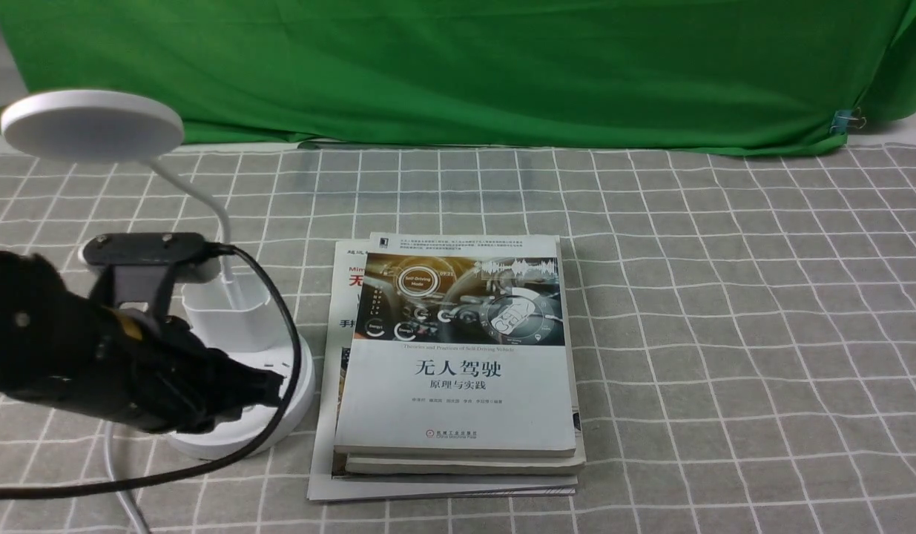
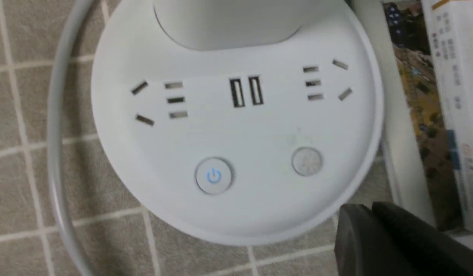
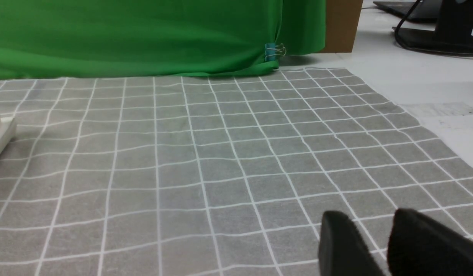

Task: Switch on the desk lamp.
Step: Use the left arm to press the button switch on the lamp holder

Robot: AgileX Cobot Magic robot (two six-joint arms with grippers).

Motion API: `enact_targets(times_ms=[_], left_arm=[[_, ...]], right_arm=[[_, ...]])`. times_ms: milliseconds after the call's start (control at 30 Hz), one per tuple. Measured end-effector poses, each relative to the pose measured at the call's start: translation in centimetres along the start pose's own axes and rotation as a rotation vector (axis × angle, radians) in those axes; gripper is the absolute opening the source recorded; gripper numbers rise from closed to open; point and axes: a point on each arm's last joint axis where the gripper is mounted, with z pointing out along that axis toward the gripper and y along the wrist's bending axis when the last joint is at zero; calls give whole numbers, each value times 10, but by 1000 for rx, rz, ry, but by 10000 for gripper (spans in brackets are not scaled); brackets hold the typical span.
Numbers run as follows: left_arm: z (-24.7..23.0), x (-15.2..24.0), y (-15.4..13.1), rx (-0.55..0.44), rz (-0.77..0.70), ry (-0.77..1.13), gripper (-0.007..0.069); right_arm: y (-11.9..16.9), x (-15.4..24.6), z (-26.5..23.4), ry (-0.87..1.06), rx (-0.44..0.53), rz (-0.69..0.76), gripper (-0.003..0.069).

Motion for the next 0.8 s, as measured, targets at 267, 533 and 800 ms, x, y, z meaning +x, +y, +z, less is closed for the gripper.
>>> enact_targets(times_ms=[267,533,800], left_arm=[[23,-9,3,-67,52,-38,19],[36,-8,4,-73,55,-13,19],[40,-10,5,-71,49,-23,19]], right_arm=[[0,0,0,0,0,0,245],[0,0,0,0,0,0,245],[0,0,0,0,0,0,245]])
